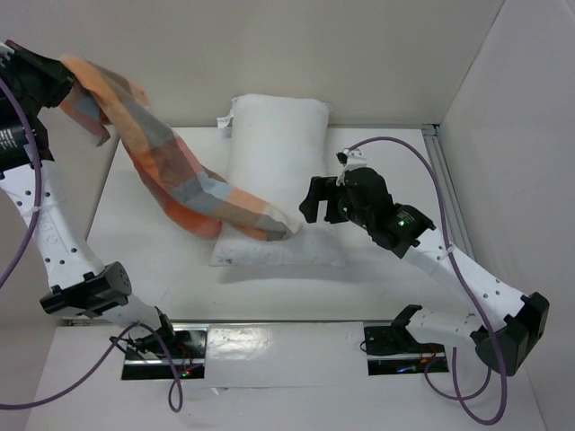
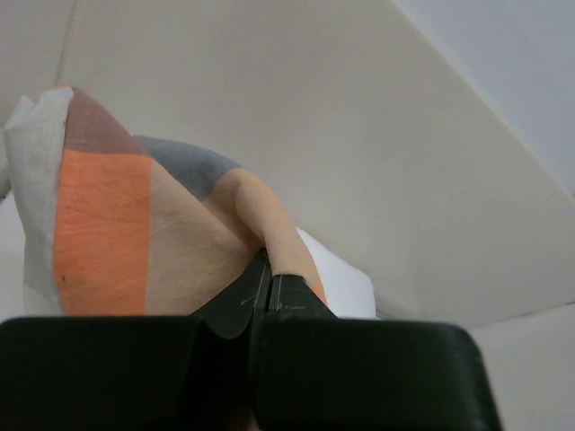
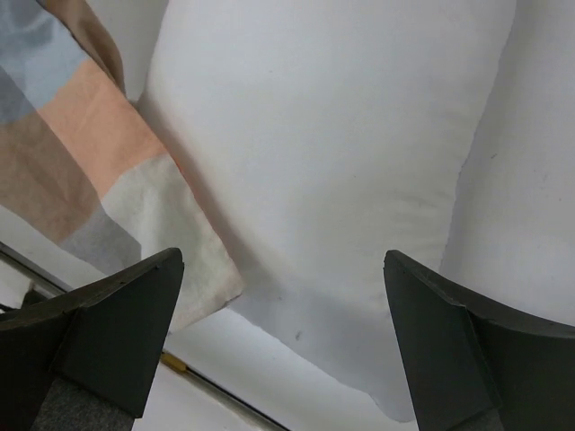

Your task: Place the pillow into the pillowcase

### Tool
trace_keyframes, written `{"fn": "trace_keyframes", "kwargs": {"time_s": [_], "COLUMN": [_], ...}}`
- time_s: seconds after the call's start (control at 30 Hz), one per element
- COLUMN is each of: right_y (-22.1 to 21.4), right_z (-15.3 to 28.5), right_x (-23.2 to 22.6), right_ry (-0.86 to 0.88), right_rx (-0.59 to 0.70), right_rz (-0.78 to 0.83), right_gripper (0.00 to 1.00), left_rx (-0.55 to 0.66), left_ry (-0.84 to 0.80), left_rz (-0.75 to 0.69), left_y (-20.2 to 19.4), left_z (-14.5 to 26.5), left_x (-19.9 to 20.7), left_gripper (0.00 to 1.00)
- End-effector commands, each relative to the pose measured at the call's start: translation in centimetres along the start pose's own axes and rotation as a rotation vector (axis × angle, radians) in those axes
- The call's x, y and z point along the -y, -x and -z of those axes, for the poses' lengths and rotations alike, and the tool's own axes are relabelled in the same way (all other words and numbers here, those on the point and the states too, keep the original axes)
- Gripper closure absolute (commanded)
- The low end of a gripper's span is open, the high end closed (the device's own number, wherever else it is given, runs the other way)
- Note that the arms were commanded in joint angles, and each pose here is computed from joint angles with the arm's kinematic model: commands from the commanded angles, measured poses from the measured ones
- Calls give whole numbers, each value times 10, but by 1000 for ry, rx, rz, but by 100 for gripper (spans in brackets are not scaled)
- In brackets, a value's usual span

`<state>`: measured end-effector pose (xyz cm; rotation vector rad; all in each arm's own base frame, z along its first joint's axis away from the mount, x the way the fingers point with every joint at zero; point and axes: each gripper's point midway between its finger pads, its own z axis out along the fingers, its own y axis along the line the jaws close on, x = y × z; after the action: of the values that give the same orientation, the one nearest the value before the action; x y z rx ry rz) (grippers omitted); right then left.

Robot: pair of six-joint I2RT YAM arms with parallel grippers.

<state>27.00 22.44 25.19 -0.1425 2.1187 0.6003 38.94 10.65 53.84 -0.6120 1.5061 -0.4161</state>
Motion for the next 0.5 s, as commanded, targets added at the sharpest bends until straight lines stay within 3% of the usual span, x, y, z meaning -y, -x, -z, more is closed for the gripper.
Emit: {"fn": "trace_keyframes", "kwargs": {"time_s": [0.0,0.1,0.23,0.33,0.4,0.43,0.47], "right_y": [17,-7,-35,-50,-58,-72,-64], "right_z": [-6,-32,-60,-80,-92,-103,-107], "right_x": [-4,3,8,17,15,22,18], "right_ry": [18,-8,-30,-54,-33,-63,-62], "right_rx": [71,-32,-117,-139,-177,-228,-227], "right_rz": [-55,-63,-80,-91,-109,-106,-106], "right_gripper": [0,0,0,0,2,14,36], "left_rx": [-14,-4,114,149,90,58,-25], "left_ry": [-70,-18,133,75,17,-27,-80], "left_rz": [6,8,33,21,10,-4,9], "left_y": [0,-1,22,31,21,16,-2], "left_z": [0,1,19,28,22,18,10], "left_x": [10,0,-23,-9,-3,6,11], "left_gripper": [100,100,100,100,100,100,100]}}
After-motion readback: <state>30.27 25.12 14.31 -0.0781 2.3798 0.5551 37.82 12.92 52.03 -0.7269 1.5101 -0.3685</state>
